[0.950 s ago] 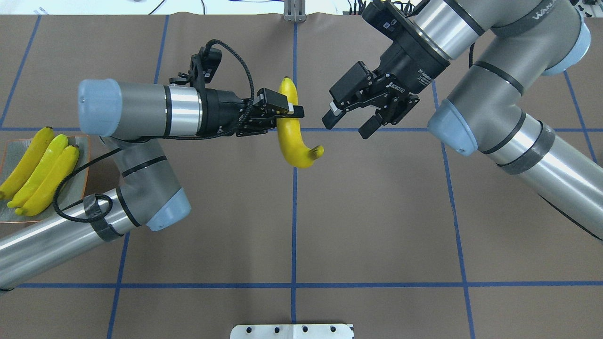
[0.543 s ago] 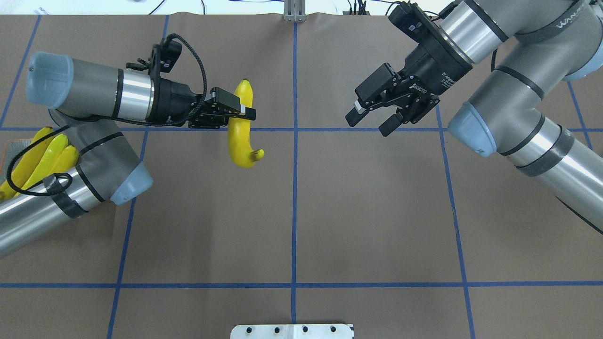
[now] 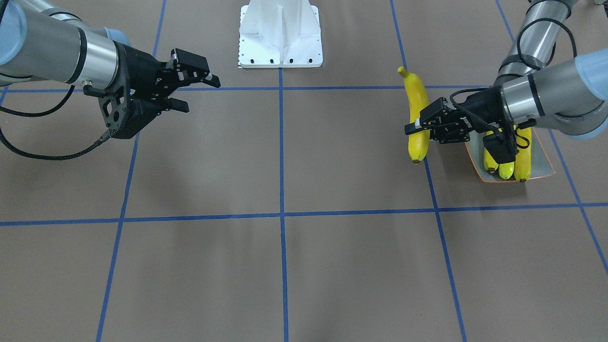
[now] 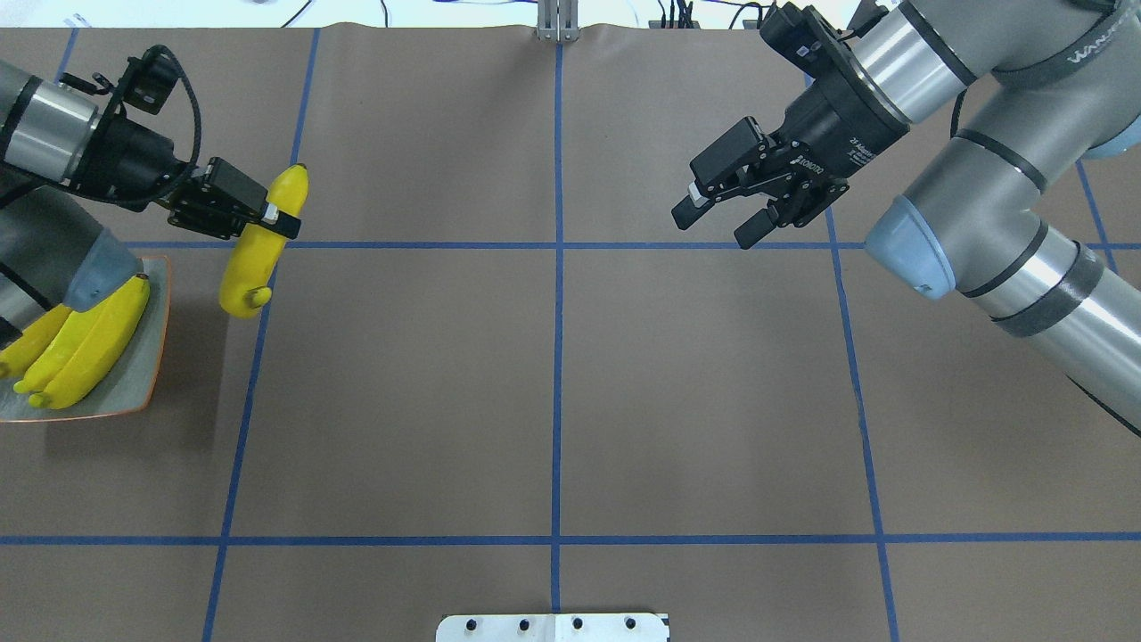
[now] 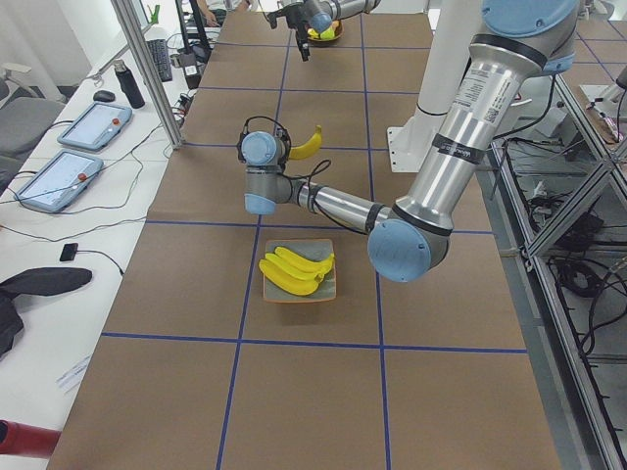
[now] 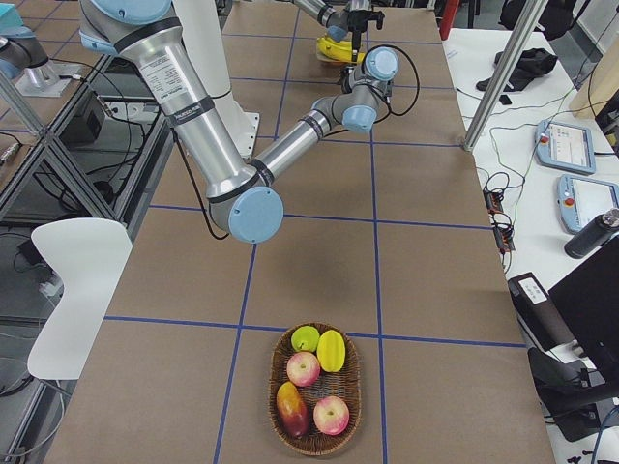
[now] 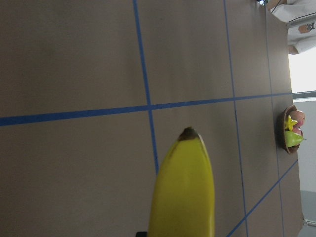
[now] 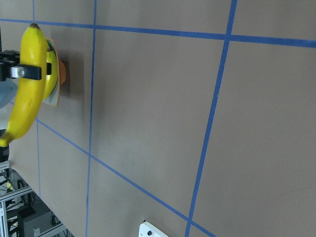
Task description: Transfer all bananas from basket to plate
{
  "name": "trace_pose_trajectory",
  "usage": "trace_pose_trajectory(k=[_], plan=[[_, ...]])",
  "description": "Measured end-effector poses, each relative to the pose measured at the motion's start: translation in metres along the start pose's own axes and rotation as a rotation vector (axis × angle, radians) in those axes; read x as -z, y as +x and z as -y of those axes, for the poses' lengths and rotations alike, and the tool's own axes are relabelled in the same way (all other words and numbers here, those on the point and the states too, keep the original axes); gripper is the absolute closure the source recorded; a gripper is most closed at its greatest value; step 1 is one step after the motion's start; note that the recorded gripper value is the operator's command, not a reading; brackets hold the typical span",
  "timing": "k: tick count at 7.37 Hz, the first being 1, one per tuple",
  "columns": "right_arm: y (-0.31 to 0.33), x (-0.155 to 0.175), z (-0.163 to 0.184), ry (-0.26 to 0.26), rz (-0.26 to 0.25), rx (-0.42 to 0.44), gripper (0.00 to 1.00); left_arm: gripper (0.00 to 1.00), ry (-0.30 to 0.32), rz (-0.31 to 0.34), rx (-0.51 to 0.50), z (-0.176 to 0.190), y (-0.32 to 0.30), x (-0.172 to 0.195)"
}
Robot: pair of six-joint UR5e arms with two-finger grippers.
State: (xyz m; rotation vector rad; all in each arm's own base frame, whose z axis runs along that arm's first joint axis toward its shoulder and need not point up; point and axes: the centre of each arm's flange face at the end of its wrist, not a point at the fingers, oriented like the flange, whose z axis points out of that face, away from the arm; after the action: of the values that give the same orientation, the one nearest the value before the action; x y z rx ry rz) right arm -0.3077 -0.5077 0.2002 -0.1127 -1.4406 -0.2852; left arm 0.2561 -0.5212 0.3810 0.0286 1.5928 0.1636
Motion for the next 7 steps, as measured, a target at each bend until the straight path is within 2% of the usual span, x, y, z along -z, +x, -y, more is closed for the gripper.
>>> trace_pose_trajectory(k=[4, 7], plan=[[-0.001, 0.000, 0.002, 0.024, -0.009, 0.002, 0.00, 1.00, -0.003, 0.028, 0.059, -0.074, -0.094, 0.041], [-0.002, 0.001, 0.000, 0.032, -0.011, 0.007, 0.00, 1.00, 0.011, 0.054, 0.133, -0.099, -0.123, 0.059]])
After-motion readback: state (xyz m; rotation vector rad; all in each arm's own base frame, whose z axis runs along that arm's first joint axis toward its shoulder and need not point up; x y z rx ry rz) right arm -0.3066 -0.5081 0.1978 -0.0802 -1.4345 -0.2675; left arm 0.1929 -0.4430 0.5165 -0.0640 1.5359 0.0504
